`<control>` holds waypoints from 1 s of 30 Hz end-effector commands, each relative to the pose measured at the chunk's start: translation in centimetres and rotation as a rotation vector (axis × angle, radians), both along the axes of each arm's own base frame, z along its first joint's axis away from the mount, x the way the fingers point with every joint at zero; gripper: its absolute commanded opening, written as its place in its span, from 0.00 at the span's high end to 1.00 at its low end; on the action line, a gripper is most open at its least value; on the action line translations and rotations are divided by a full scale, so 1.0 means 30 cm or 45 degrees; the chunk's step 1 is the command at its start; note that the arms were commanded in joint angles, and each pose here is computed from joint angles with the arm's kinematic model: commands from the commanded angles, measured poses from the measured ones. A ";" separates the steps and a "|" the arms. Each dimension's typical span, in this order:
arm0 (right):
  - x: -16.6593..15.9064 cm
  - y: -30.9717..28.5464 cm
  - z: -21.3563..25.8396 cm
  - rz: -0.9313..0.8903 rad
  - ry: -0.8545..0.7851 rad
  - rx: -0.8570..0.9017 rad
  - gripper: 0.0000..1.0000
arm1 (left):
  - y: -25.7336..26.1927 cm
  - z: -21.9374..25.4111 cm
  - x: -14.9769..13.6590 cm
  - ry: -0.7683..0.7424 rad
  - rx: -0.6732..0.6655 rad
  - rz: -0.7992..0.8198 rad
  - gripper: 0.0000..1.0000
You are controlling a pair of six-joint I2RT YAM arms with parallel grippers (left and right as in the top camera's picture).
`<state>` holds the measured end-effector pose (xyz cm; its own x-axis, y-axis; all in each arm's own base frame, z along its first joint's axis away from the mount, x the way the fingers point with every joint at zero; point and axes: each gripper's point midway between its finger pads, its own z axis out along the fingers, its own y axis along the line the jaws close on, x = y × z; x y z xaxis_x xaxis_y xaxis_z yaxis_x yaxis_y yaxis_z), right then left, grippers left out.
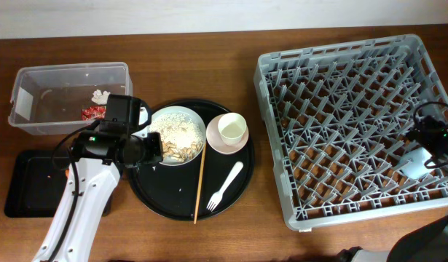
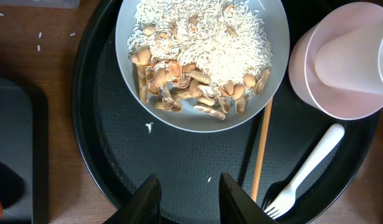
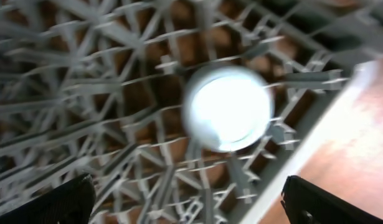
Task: Sort waste into correct bins and load items into the dishwasher rack
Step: 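Place the blue mug upside down in the rack with the right gripper, then grasp the white cup from the pink cup with the left gripper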
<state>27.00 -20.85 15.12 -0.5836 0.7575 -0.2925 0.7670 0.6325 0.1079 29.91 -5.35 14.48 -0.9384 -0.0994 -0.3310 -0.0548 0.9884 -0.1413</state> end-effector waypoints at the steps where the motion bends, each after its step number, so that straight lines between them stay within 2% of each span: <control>1: 0.057 0.099 0.014 0.155 -0.120 0.182 0.01 | 0.001 0.015 0.007 -0.032 -0.007 0.002 0.61; 4: 0.064 0.169 0.014 0.244 -0.105 0.229 0.01 | -0.028 0.032 0.037 -0.083 -0.066 -0.020 0.54; 9: 0.096 0.373 0.064 0.539 -0.096 0.221 0.01 | -0.098 0.085 0.117 -0.230 -0.169 -0.083 0.50; 18: 0.034 0.685 0.157 0.978 -0.085 0.192 0.01 | -0.283 0.047 0.208 -0.318 -0.205 -0.256 0.51; 24: 0.008 0.734 0.158 1.064 -0.037 0.144 0.01 | -0.443 -0.061 0.258 -0.316 -0.226 -0.383 0.51; 30: 0.008 0.734 0.156 1.065 -0.037 0.144 0.01 | -0.530 -0.167 0.305 -0.309 -0.250 -0.407 0.51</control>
<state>27.16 1.27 19.18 -0.9638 0.1227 -0.2367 0.0653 0.9694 0.2367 39.05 -20.46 11.13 -0.8088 0.1081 -0.5780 0.3192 0.9062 -0.2772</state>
